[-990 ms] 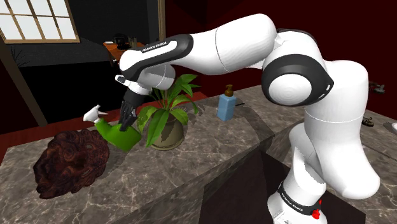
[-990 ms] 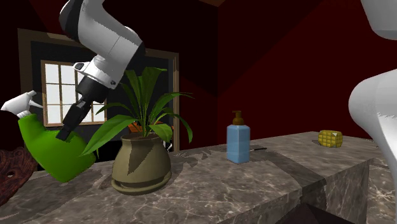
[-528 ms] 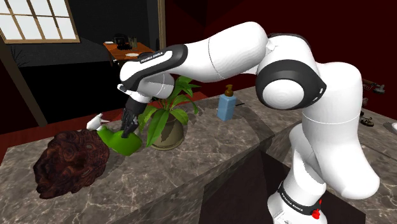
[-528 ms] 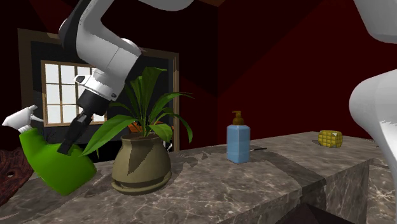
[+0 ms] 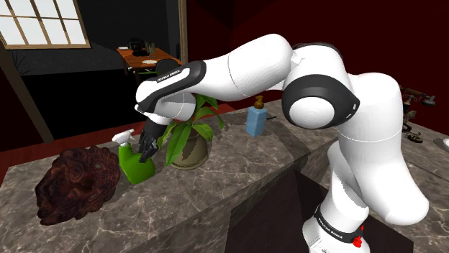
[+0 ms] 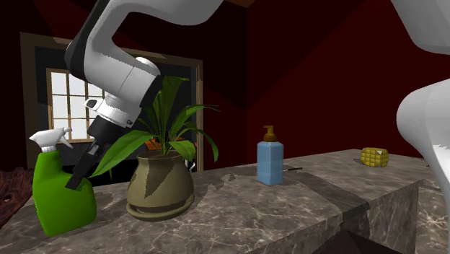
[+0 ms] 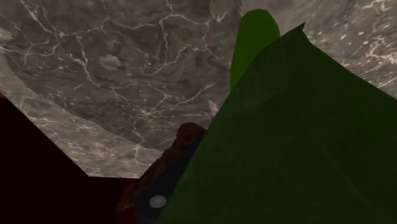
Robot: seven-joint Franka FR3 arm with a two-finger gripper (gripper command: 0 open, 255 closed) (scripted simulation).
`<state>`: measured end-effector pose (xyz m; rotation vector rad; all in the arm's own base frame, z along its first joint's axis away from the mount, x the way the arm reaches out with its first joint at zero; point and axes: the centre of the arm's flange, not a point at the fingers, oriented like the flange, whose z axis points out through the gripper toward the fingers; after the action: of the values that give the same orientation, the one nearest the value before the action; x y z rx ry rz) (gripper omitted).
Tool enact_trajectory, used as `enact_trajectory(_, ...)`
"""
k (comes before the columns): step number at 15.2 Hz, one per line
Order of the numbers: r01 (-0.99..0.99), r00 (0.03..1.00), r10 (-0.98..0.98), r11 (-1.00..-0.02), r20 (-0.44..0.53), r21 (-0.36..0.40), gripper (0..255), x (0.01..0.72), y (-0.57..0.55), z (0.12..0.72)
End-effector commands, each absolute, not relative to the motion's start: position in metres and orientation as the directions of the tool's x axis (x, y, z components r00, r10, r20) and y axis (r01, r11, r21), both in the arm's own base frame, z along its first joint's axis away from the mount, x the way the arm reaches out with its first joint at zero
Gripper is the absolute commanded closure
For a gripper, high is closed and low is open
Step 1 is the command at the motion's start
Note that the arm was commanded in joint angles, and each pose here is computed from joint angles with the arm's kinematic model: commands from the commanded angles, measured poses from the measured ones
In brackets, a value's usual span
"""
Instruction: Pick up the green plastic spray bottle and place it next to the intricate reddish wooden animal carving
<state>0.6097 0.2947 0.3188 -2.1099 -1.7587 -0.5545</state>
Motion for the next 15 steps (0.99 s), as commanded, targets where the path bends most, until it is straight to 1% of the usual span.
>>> enact_trajectory(1,0.984,0.158,0.852,-0.177,0.499,-0.009,255,0.61,0.296,0.318)
enact_trajectory(5,0.984,0.158,0.852,-0.177,0.499,-0.009,255,0.61,0.296,0.318)
enact_trajectory(6,0.984,0.158,0.852,-0.177,0.499,-0.009,0,0.609,0.296,0.318)
enact_trajectory(11,0.984,0.158,0.852,-0.177,0.499,-0.009,0,0.61,0.296,0.318)
enact_trajectory(15,0.984,0.158,0.852,-0.177,0.499,-0.009,0,0.606,0.271,0.361)
